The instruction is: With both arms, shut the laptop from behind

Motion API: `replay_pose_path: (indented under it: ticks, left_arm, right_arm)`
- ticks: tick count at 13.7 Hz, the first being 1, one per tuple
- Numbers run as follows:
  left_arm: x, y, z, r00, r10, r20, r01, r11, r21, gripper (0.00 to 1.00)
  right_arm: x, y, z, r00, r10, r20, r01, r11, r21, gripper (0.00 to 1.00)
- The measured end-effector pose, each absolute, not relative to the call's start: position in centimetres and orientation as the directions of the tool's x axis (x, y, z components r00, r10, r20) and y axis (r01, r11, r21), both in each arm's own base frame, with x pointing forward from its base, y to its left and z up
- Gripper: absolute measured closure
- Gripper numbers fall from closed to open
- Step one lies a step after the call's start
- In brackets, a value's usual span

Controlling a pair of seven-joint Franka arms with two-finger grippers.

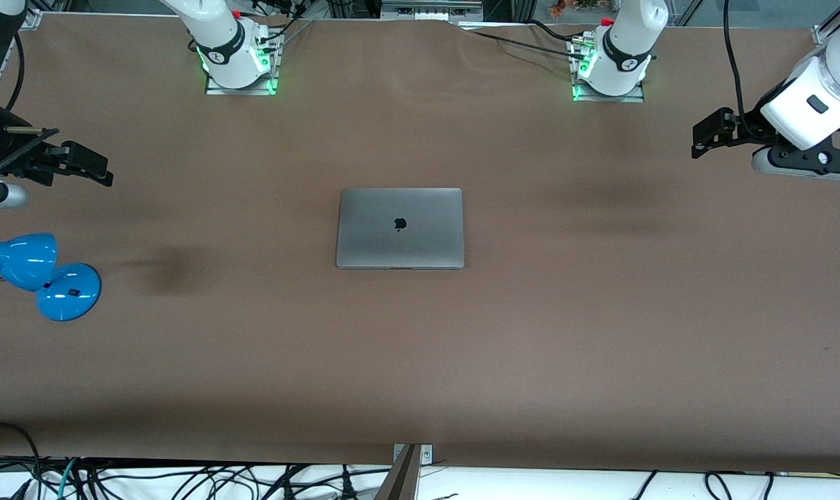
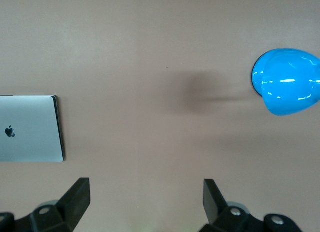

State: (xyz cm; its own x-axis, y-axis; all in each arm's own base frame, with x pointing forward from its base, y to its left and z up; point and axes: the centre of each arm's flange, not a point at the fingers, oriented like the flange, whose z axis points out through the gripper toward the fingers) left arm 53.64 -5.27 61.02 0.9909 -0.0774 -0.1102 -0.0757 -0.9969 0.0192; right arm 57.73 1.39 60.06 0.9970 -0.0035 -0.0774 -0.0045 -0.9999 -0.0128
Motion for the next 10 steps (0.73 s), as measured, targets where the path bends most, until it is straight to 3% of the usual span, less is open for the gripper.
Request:
replay_pose_path:
  ticks: [10]
  left_arm:
    - [53.69,-5.07,61.12,0.991,-0.074,-0.108,-0.072,-0.997,0.019,0.00]
  right_arm:
    - [57.44,1.85,59.84,0.996,0.005,-0.088,0.004,-1.000,-0.014,0.00]
